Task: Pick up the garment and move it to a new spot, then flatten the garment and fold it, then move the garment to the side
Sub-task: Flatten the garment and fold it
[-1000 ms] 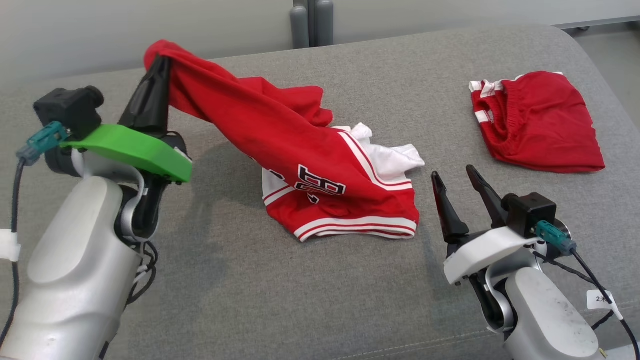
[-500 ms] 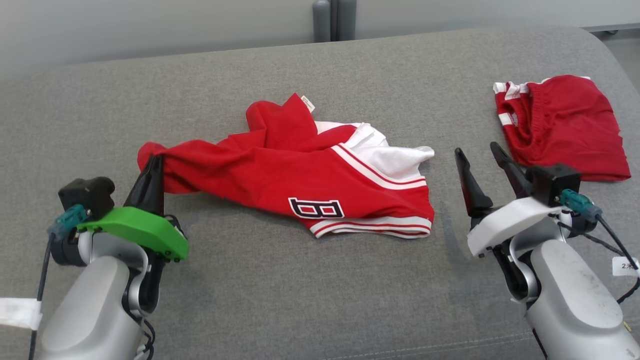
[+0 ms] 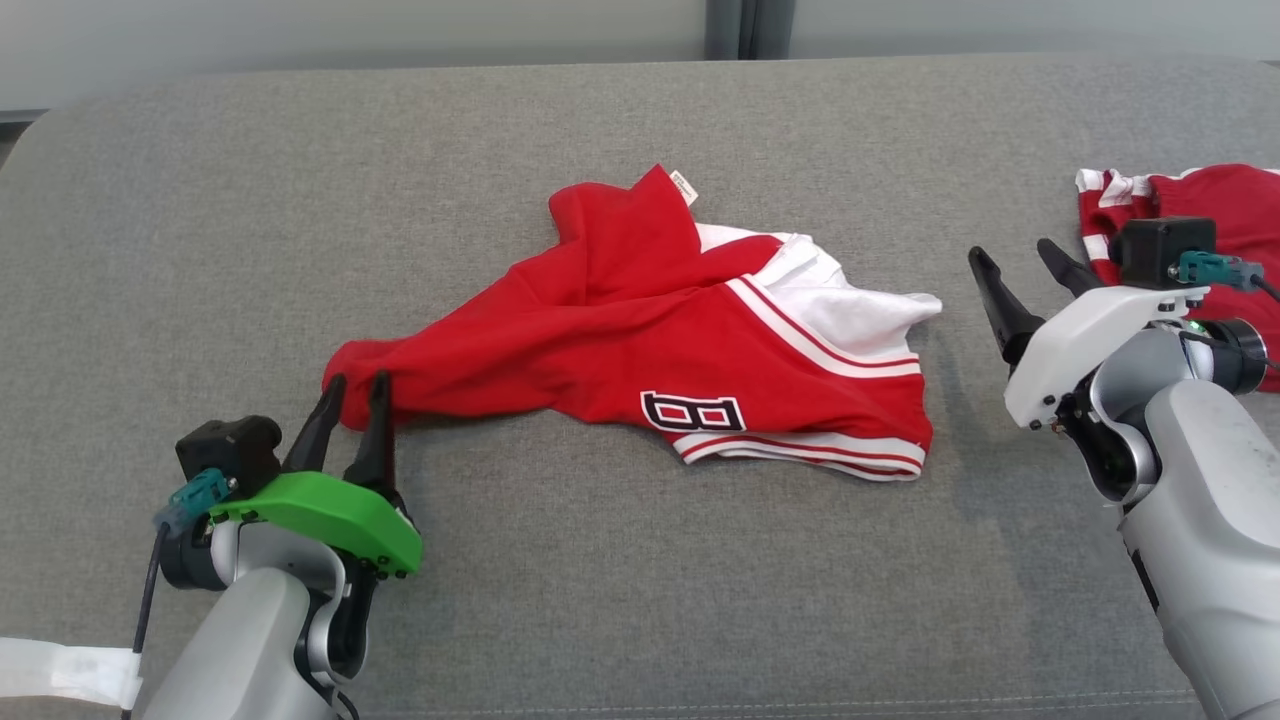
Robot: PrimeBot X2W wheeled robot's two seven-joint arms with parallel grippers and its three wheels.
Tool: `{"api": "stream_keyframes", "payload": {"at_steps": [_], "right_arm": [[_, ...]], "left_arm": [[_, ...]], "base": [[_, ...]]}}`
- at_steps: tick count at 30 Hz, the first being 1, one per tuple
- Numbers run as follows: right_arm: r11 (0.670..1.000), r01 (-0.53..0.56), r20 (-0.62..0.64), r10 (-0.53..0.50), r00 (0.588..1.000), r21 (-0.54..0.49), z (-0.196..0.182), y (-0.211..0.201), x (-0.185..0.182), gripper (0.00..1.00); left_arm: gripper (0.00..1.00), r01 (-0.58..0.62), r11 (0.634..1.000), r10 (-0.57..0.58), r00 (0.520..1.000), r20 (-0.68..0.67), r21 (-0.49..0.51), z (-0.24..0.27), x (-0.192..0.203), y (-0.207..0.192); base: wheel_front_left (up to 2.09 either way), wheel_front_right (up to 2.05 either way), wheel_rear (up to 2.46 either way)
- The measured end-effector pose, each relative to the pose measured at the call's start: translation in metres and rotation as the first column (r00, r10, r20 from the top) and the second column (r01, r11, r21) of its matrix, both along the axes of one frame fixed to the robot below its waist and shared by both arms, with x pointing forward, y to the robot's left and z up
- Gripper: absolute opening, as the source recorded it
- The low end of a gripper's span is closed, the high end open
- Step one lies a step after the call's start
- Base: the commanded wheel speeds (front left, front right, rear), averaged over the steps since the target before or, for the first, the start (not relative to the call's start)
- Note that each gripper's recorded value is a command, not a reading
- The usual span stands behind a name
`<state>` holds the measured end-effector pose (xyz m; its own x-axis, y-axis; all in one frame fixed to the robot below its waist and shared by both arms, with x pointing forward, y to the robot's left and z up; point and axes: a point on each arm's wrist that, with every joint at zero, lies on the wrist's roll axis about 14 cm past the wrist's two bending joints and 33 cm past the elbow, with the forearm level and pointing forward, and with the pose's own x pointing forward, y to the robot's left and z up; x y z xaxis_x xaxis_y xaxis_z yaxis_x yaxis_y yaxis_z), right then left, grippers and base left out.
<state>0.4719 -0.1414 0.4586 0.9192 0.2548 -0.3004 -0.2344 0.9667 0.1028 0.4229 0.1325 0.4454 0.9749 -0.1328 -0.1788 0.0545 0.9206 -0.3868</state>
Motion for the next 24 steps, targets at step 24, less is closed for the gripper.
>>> {"api": "stream_keyframes", "payload": {"at_steps": [24], "right_arm": [[0.996,-0.017,-0.380,0.049,0.924,0.088,-0.086,0.033,0.001,1.00]], "left_arm": [[1.00,-0.164,0.986,0.167,0.968,0.188,-0.031,0.054,0.003,0.045]], "base": [[0.00,0.00,0.00]]}}
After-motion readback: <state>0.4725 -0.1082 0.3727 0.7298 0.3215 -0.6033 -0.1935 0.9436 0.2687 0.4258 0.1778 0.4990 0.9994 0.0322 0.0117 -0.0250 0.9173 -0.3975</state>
